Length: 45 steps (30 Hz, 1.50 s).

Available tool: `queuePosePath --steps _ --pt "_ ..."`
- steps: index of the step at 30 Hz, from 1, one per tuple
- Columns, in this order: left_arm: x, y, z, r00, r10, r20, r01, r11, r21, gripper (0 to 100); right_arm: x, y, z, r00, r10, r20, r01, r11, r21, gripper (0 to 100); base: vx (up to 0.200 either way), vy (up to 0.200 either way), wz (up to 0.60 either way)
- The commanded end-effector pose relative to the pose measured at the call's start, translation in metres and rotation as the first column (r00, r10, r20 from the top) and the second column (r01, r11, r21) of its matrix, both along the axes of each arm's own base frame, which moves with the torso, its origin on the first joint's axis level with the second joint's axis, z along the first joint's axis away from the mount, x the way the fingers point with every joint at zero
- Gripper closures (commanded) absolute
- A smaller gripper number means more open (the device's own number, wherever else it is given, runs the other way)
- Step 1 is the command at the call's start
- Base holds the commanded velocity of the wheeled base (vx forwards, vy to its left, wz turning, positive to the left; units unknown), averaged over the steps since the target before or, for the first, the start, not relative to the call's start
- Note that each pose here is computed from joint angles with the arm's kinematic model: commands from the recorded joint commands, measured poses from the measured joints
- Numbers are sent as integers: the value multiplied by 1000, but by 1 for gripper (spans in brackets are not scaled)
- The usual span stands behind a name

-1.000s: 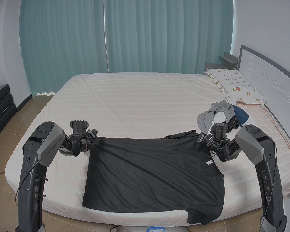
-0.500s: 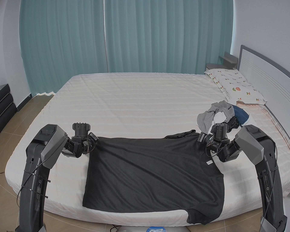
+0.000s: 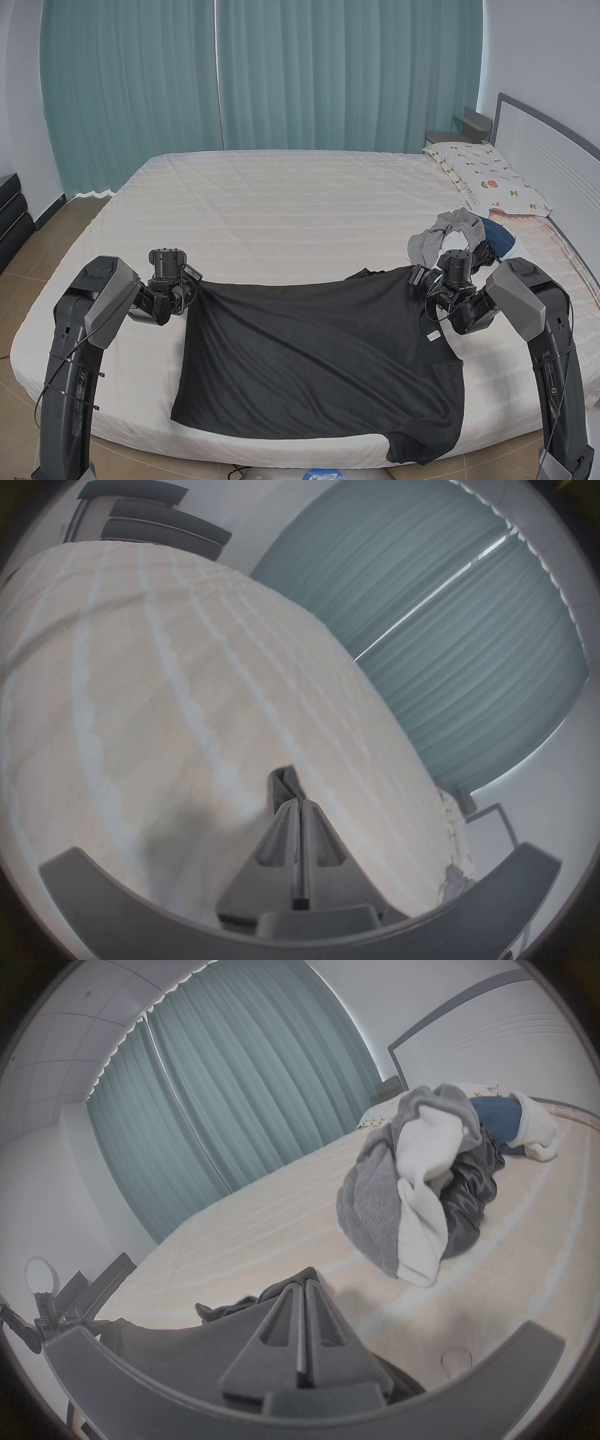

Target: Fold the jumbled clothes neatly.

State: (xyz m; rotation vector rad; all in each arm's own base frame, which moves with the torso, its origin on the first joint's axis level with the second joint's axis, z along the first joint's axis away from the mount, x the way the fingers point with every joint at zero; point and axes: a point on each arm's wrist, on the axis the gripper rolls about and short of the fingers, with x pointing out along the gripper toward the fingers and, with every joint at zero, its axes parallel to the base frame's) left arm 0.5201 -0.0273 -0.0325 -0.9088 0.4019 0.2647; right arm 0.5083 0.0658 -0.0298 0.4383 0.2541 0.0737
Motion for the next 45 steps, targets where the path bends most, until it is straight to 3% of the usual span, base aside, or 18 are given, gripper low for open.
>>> queuePosePath --steps 1,21,23,31,38,45 --pt "2 7 10 997 36 74 -35 999 -19 100 3 1 4 999 -16 41 16 1000 2 100 0 0 0" --pt "0 15 8 995 66 77 -66 998 -13 100 10 2 4 992 -57 116 57 998 6 100 0 0 0" --pt "0 15 8 995 66 77 -66 998 -13 100 13 2 12 983 -79 164 78 997 16 100 0 0 0" --pt "0 14 5 996 63 68 -62 998 -11 100 13 4 -15 995 -76 68 77 997 -12 100 0 0 0" --pt "0 14 3 997 55 61 -55 998 -1 100 21 5 -11 992 -84 98 85 996 -5 100 0 0 0" --pt "1 13 -2 998 39 46 -40 999 20 100 22 8 -35 995 -78 55 79 997 -21 100 0 0 0"
